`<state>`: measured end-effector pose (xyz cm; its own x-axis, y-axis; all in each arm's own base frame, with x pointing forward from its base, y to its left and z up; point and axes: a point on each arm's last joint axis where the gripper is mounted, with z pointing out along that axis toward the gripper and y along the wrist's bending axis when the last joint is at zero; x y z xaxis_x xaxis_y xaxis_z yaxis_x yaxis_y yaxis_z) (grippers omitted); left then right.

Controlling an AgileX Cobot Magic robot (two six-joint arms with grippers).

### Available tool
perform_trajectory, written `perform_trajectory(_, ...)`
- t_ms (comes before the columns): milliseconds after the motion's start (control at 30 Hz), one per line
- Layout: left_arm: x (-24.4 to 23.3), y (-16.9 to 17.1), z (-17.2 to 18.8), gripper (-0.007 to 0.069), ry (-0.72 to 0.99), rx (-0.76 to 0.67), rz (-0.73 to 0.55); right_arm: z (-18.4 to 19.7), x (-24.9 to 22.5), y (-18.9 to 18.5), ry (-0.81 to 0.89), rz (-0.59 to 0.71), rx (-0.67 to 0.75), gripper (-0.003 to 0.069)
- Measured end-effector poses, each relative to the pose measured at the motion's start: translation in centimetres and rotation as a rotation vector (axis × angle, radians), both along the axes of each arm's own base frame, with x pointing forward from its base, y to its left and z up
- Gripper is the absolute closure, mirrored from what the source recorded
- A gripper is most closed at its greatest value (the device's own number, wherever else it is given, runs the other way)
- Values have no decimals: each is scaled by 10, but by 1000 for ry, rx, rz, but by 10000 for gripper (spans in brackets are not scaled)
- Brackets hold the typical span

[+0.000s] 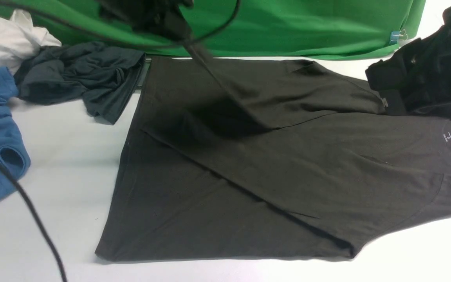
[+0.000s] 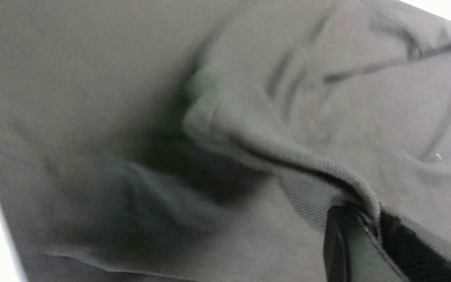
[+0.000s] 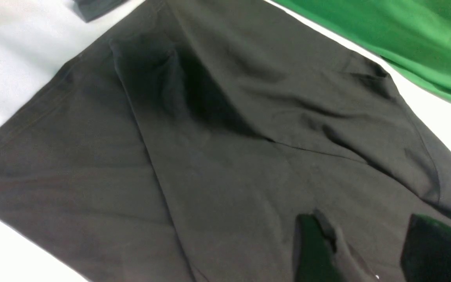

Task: Fold a long-sleeved shirt on a white desktop.
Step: 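Fold the left side of the dark shirt inward over its body with the left gripper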

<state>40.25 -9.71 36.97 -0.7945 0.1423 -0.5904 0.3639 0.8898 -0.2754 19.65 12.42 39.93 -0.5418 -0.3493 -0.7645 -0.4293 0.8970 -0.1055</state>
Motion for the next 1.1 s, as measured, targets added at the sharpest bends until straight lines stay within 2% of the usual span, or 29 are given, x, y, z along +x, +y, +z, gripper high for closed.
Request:
perform_trajectory(100,-5,4,1,585,6,60,40,0,0,0,0,0,0,316)
perform_trajectory(233,-8,-5,-47,585,130,115,76,0,0,0,0,0,-1,316)
perform_trajectory(267,-9,-12,-76,585,196,127,71,0,0,0,0,0,-2,316)
perform_trajectory(333,-11,-16,-96,584,239,132,70,0,0,0,0,0,-2,316)
perform_trajectory(367,-14,-19,-128,584,323,144,84,0,0,0,0,0,-2,316)
perform_trajectory(433,-16,-18,-151,578,379,159,109,0,0,0,-1,0,-1,316)
perform_trajectory(600,-14,-11,-168,551,390,228,150,0,0,0,-4,1,1,316)
perform_trajectory(767,-12,-3,-169,459,371,297,207,0,0,0,-5,3,-3,316)
perform_trajectory(833,-14,-1,-169,379,392,316,212,0,0,0,-6,6,-6,316)
perform_trajectory(867,-15,-1,-170,367,403,318,205,0,1,0,-6,7,-7,316)
perform_trajectory(933,-18,-4,-170,273,435,300,155,-1,2,1,-3,10,-13,316)
perform_trajectory(1000,-19,-6,-170,247,442,286,138,-2,3,2,-1,11,-16,316)
perform_trajectory(1100,-21,-12,-166,145,444,220,101,-7,7,5,14,12,-30,316)
